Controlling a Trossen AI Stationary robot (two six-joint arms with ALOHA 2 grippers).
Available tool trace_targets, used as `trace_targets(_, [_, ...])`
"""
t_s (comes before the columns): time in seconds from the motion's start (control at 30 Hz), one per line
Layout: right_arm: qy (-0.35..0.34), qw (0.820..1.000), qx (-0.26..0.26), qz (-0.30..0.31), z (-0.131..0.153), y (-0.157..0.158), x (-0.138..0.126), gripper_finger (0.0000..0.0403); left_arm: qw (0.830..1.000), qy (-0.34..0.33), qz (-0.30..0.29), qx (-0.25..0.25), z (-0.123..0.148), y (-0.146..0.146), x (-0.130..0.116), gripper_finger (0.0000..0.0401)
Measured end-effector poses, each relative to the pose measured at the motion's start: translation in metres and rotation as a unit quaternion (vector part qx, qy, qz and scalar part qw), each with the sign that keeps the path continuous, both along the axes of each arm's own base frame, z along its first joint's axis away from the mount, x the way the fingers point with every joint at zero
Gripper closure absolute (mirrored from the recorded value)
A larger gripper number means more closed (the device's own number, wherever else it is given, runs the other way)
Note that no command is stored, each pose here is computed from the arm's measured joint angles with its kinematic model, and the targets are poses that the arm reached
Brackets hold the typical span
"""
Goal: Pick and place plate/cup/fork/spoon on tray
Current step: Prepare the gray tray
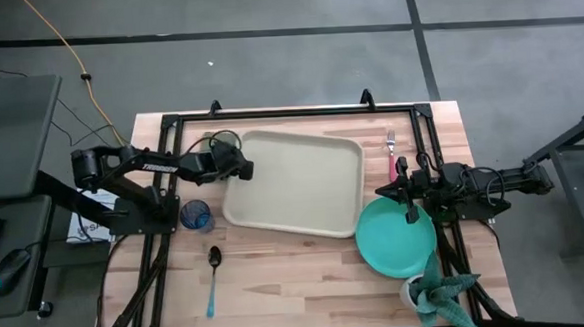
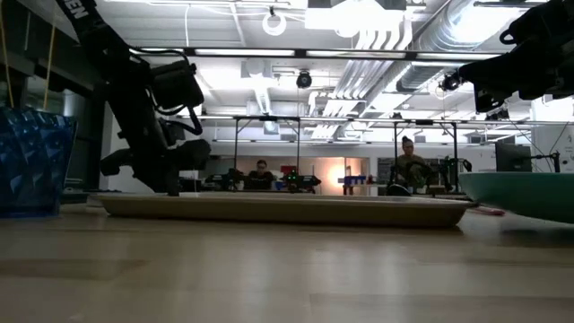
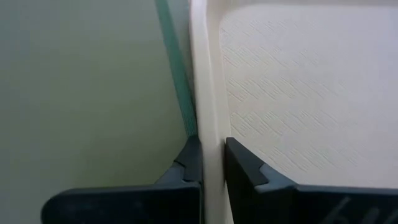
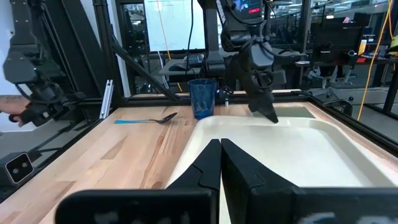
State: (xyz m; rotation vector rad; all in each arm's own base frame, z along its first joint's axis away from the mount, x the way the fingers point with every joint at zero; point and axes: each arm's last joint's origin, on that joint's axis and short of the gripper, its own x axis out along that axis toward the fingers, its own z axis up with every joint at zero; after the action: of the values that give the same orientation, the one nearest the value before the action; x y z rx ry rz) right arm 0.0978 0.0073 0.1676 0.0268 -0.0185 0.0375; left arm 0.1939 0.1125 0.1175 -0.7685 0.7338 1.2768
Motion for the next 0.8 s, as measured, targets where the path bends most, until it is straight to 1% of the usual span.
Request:
trace_targets(0.2, [0.0, 1.0, 0.0, 0.0, 0.0, 0.0, 0.0, 0.0402, 1.0, -0.013, 0.01, 0.006, 0.0025, -0.0094, 0.0028, 0.0389])
trace_targets(0.33, [0.0, 1.0, 0.0, 0.0, 0.0, 0.0, 0.0, 0.0402, 1.0, -0.01, 0.0, 0.015, 0.0052, -0.0099, 0.0022, 0.0387])
trace_targets(0.4, [0.0, 1.0, 0.0, 0.0, 0.0001, 0.0, 0.0, 0.0402, 1.0, -0.009, 0.002, 0.019, 0.0057, -0.0084, 0.0016, 0.038])
trace_targets(0.5, [0.0, 1.0, 0.0, 0.0, 0.0, 0.0, 0.0, 0.0402, 1.0, -0.003, 0.007, 0.027, 0.0061, -0.0054, 0.0001, 0.036])
trace_targets(0.67, [0.0, 1.0, 0.0, 0.0, -0.0001, 0.0, 0.0, 0.0402, 0.999, 0.005, 0.008, 0.036, 0.0066, -0.0015, -0.0017, 0.0317])
trace_targets(0.8, [0.0, 1.0, 0.0, 0.0, -0.0001, 0.0, 0.0, 0.0402, 1.0, -0.008, -0.005, 0.023, 0.0067, -0.0034, 0.0006, 0.0286])
